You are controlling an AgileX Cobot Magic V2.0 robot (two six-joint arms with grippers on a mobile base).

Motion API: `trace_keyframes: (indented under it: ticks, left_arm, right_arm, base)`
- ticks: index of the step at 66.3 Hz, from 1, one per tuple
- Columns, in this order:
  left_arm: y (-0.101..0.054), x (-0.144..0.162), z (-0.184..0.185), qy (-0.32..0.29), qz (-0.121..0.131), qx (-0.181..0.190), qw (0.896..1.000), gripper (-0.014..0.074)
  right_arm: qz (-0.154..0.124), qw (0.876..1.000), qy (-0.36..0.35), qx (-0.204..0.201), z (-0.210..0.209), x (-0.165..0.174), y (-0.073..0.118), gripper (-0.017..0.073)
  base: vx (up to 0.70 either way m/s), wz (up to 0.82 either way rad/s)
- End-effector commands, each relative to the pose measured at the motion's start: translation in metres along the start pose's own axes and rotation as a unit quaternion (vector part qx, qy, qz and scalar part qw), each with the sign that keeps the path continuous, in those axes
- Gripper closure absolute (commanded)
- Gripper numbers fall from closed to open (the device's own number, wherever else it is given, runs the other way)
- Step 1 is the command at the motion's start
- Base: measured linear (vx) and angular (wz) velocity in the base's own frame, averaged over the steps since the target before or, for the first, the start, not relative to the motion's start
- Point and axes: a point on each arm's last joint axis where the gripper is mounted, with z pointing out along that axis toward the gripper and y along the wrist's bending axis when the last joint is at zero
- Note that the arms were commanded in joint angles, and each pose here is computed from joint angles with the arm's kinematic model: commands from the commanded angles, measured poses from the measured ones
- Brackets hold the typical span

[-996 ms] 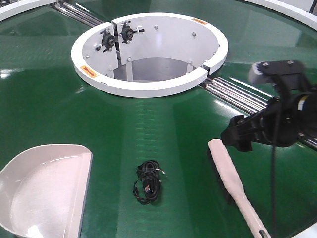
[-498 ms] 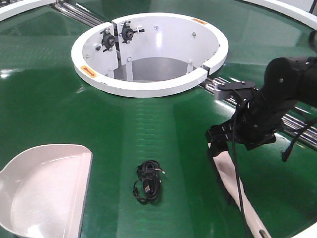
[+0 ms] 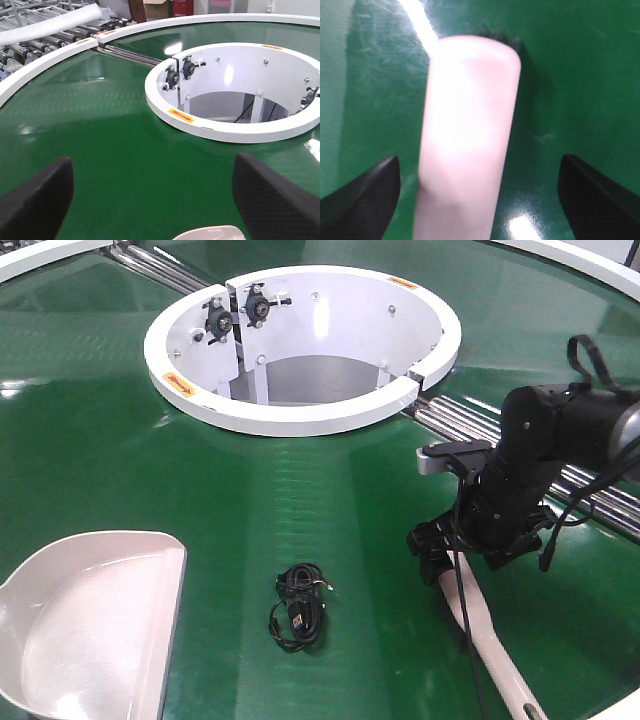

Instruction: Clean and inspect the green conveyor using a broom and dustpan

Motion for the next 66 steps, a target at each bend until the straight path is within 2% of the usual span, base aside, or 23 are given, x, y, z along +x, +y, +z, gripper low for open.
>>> trace_keyframes:
  ticks: [1, 7, 14, 21, 25, 26, 48, 66]
  left_arm:
    - [0.001, -0.015, -0.004, -0.046, -0.005, -0.002, 0.999, 0.0000]
    - [0.001, -0.015, -0.004, -0.046, -0.005, -0.002, 0.999, 0.0000]
    - [0.001, -0.015, -0.004, -0.046, -0.005, -0.002, 0.999, 0.0000]
    - [0.001, -0.015, -0.004, -0.045, -0.005, -0.002, 0.999, 0.0000]
    - [0.001, -0.014, -0.004, -0.040, -0.005, -0.002, 0.999, 0.0000]
    - [0.001, -0.014, -0.004, -0.039, -0.005, -0.001, 0.999, 0.0000]
    - [0.000, -0.010, -0.003, -0.017, -0.004, 0.003, 1.000, 0.0000]
    - [-0.001, -0.008, -0.004, -0.006, -0.005, 0.005, 1.000, 0.0000]
  right_arm:
    - [-0.007, 0.999, -0.043, -0.002, -0.019, -0.006, 0.002, -0.0020]
    - [-0.005, 0.999, -0.052, -0.005, -0.019, -0.007, 0.002, 0.0028]
    - [0.007, 0.999, -0.049, -0.005, -0.016, -0.008, 0.002, 0.0151]
    - [0.017, 0.999, -0.041, -0.006, -0.015, -0.007, 0.002, 0.0389]
    - [0.017, 0.999, -0.036, -0.006, -0.015, -0.006, 0.002, 0.0560]
    - [0.017, 0.999, -0.035, -0.007, -0.016, -0.006, 0.002, 0.0576]
    - [0.037, 0.999, -0.031, -0.013, -0.050, 0.012, 0.006, 0.0569]
    - [0.033, 0.999, -0.024, -0.015, -0.078, 0.031, 0.009, 0.0569]
  base:
    - [0.00, 0.00]
    - [0.00, 0.00]
    - [0.00, 0.00]
    - [0.00, 0.00]
    - [0.00, 0.00]
    - [0.00, 0.00]
    - [0.00, 0.00]
    - [0.00, 0.00]
